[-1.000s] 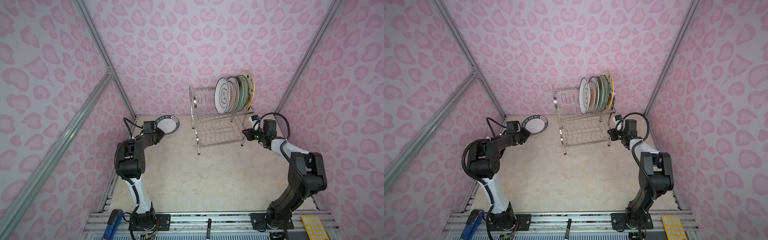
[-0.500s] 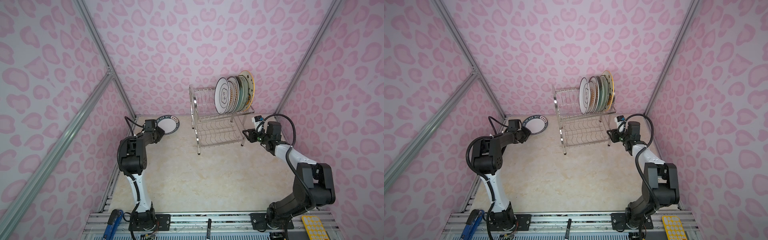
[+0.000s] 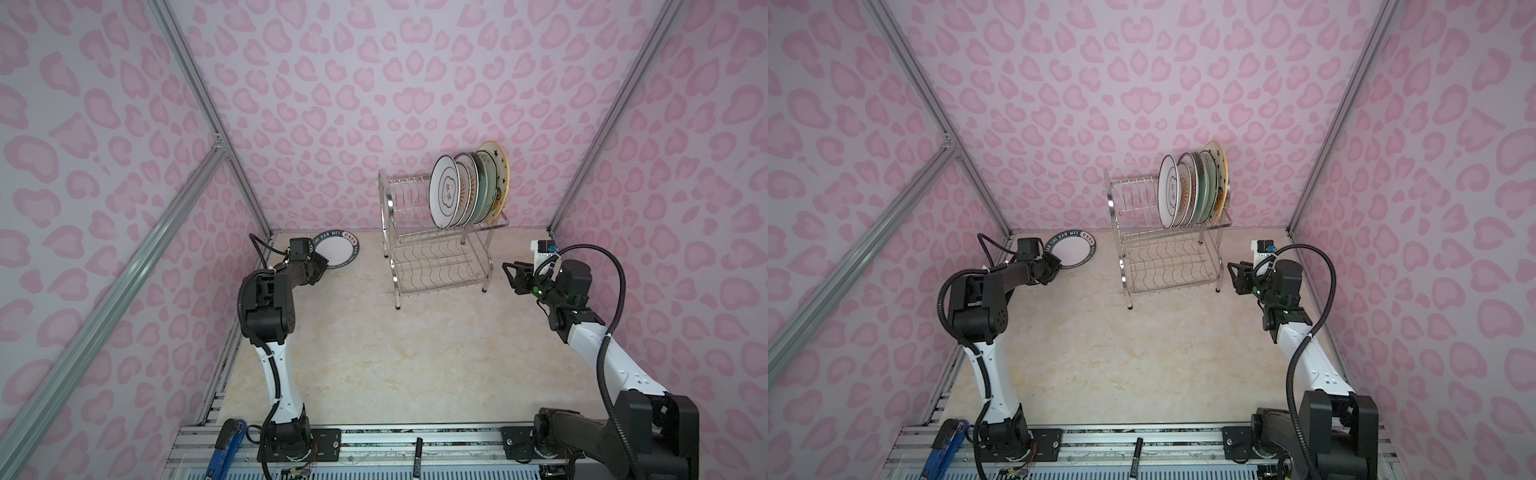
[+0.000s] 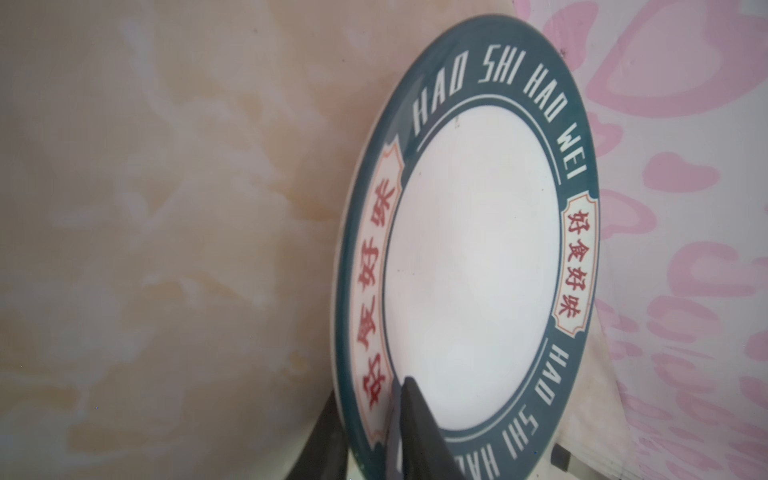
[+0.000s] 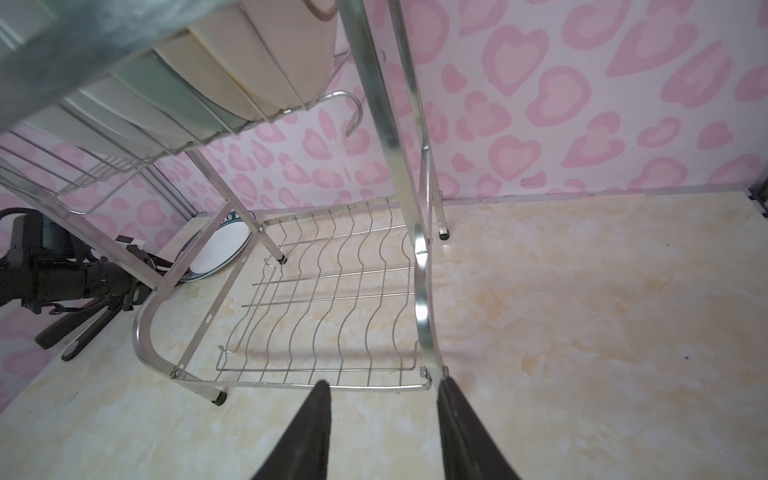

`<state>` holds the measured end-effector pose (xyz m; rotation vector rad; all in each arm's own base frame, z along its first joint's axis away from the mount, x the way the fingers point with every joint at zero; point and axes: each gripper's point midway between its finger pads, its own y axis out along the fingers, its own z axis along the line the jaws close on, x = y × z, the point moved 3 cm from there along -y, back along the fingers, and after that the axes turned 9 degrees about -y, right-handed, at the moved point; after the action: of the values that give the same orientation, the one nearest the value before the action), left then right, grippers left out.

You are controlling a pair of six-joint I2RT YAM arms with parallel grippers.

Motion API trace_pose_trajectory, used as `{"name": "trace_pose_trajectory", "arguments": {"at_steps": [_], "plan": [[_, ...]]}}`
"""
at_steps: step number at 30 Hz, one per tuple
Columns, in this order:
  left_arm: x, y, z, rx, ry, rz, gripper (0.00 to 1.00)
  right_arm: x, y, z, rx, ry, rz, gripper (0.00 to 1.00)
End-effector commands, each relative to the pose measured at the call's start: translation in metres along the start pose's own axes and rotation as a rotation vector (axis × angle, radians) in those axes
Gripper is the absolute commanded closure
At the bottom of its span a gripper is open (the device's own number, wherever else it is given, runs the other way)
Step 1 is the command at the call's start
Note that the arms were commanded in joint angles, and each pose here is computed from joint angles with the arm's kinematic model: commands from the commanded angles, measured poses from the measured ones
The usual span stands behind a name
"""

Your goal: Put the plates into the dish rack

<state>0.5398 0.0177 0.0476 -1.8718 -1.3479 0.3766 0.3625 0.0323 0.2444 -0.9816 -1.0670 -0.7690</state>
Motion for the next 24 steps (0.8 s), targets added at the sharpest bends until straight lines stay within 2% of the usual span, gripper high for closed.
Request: {"name": "trace_pose_trajectory", "arguments": {"at_steps": [1, 6, 14, 24], "plan": [[-0.004, 0.002, 0.014, 0.061, -0.008, 0.016, 0.83, 0.005, -0.009, 0.001, -0.024, 0.036, -0.028, 0.58], [-0.003, -0.001, 0.013, 0.064, 0.004, 0.013, 0.97, 0.016, -0.021, 0.006, -0.033, 0.025, -0.058, 0.58], [-0.005, -0.011, 0.012, 0.053, 0.016, 0.014, 0.97, 0.02, -0.023, 0.005, -0.051, 0.039, -0.055, 0.6], [-0.011, -0.042, 0.005, 0.007, 0.049, 0.006, 0.97, 0.025, -0.029, 0.011, -0.068, 0.044, -0.063, 0.61]]}}
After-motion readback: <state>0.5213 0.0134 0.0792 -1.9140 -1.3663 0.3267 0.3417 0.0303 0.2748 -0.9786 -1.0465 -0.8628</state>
